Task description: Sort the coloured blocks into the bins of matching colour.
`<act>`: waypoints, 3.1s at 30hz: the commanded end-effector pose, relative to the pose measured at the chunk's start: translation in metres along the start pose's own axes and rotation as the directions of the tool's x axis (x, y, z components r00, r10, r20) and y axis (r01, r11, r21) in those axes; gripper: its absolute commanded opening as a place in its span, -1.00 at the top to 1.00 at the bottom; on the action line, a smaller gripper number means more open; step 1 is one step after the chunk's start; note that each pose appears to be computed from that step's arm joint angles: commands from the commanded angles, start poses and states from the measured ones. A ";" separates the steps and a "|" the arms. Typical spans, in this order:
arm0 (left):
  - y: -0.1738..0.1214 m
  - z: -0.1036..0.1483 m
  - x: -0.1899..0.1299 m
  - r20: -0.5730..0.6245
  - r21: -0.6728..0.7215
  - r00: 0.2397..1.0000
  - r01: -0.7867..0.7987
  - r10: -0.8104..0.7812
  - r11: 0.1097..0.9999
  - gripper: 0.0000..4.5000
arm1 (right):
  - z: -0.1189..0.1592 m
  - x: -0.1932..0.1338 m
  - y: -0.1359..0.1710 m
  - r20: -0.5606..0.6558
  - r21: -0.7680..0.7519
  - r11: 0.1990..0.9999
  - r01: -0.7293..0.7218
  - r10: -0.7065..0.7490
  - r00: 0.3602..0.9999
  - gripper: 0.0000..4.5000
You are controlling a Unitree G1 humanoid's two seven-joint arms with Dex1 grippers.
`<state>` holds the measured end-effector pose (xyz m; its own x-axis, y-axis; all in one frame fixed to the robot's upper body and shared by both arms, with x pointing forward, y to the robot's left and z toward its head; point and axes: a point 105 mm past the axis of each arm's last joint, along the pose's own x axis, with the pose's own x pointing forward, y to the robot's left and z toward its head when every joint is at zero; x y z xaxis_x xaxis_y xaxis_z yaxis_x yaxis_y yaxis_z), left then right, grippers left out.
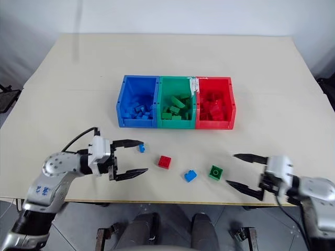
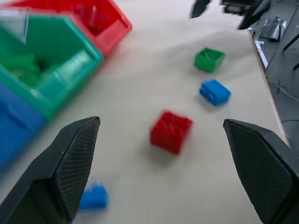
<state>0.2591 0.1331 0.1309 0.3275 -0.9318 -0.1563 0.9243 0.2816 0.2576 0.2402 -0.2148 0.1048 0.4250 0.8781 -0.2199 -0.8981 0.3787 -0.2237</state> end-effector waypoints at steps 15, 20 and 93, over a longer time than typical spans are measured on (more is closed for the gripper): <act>-0.002 0.015 -0.019 0.004 0.043 0.994 -0.113 0.113 0.993 -1.00 | 0.003 0.027 -0.020 0.081 -0.028 1.000 0.002 0.000 0.997 0.33; 0.007 0.005 -0.025 -0.024 0.040 0.976 -0.216 0.217 0.976 -1.00 | 0.065 0.062 -0.056 0.248 -0.047 0.991 0.128 -0.112 0.962 0.33; 0.001 -0.005 -0.040 0.003 -0.041 0.944 -0.331 0.331 0.943 -1.00 | 0.067 0.094 -0.013 0.112 -0.092 0.943 -0.320 0.329 0.938 0.63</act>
<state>0.2467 0.1603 0.1248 0.5485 -0.8300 -0.1014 0.8228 0.5142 0.2420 0.2793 -0.1246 0.1189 0.0572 0.9627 -0.2644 -0.9810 0.0050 -0.1941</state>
